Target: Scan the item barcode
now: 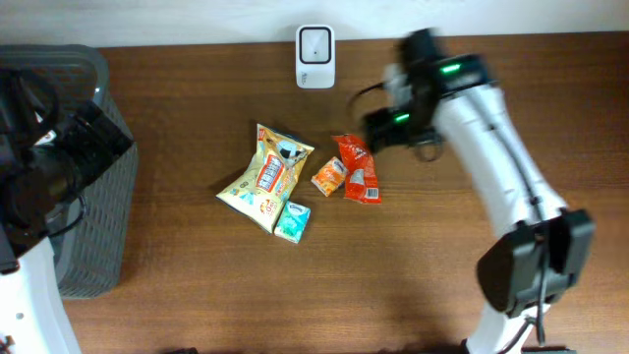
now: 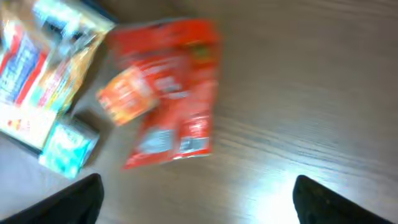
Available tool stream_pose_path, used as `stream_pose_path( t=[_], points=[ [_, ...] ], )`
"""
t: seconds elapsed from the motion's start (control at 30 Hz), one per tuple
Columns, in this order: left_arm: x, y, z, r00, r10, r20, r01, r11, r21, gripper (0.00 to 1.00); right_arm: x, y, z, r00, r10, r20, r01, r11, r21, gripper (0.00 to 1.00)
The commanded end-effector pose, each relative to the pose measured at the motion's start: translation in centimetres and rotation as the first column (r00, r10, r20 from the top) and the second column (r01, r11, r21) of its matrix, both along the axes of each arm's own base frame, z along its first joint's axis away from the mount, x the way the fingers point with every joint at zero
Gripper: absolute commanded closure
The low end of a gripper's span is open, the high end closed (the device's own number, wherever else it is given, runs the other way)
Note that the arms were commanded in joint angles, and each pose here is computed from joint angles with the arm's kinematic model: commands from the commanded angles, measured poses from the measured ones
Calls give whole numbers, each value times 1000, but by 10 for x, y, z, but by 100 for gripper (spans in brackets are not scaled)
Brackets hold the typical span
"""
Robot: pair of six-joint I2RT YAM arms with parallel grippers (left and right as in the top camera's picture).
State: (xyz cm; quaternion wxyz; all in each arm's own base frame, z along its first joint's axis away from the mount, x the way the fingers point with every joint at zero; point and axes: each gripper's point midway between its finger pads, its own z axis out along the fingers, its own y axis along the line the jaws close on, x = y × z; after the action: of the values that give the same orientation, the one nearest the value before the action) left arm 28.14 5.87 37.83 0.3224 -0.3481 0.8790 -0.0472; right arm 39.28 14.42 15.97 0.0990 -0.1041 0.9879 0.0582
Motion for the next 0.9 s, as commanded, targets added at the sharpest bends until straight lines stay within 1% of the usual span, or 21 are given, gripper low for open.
stream_pose_path(
  t=[0.0, 0.1, 0.17, 0.2, 0.33, 0.4, 0.43, 0.47, 0.5, 0.53, 0.57, 0.6, 0.63, 0.73, 0.77, 0.87],
  points=[
    [0, 1, 0, 1000, 9, 4, -9, 1000, -8, 1, 2, 2, -34, 997, -44, 70, 65, 947, -315, 1],
    [0, 1, 0, 1000, 9, 4, -9, 1000, -8, 1, 8, 9, -49, 983, -78, 166, 145, 882, -449, 1],
    [0, 1, 0, 1000, 9, 4, -9, 1000, -8, 1, 10, 13, -58, 979, -82, 186, 163, 863, -478, 0],
    [0, 1, 0, 1000, 9, 4, -9, 1000, -8, 1, 10, 17, -65, 981, -75, 178, 153, 863, -481, 0],
    [0, 1, 0, 1000, 9, 4, -9, 1000, -8, 1, 7, 29, -97, 992, -72, 107, 114, 878, -464, 7],
    [0, 1, 0, 1000, 9, 4, -9, 1000, -8, 1, 6, 31, -107, 994, -72, 88, 105, 879, -465, 8],
    [0, 1, 0, 1000, 9, 4, -9, 1000, -8, 1, 7, 31, -111, 994, -72, 85, 104, 878, -467, 12],
    [0, 1, 0, 1000, 9, 4, -9, 1000, -8, 1, 7, 32, -114, 994, -72, 84, 103, 879, -466, 19],
    [0, 1, 0, 1000, 9, 4, -9, 1000, -8, 1, 8, 32, -116, 994, -73, 84, 104, 880, -463, 28],
    [0, 1, 0, 1000, 9, 4, -9, 1000, -8, 1, 9, 33, -117, 994, -74, 84, 105, 883, -458, 35],
    [0, 1, 0, 1000, 9, 4, -9, 1000, -8, 1, 9, 35, -118, 994, -75, 84, 106, 886, -451, 43],
    [0, 1, 0, 1000, 9, 4, -9, 1000, -8, 1, 10, 36, -118, 993, -76, 86, 106, 889, -446, 56],
    [0, 1, 0, 1000, 9, 4, -9, 1000, -8, 1, 10, 37, -118, 993, -76, 86, 107, 891, -441, 62],
    [0, 1, 0, 1000, 9, 4, -9, 1000, -8, 1, 9, 40, -120, 994, -77, 74, 102, 900, -424, 90],
    [0, 1, 0, 1000, 9, 4, -9, 1000, -8, 1, 8, 41, -120, 994, -78, 71, 101, 903, -418, 96],
    [0, 1, 0, 1000, 9, 4, -9, 1000, -8, 1, 11, 46, -114, 994, -90, 62, 106, 922, -373, 96]
  ],
)
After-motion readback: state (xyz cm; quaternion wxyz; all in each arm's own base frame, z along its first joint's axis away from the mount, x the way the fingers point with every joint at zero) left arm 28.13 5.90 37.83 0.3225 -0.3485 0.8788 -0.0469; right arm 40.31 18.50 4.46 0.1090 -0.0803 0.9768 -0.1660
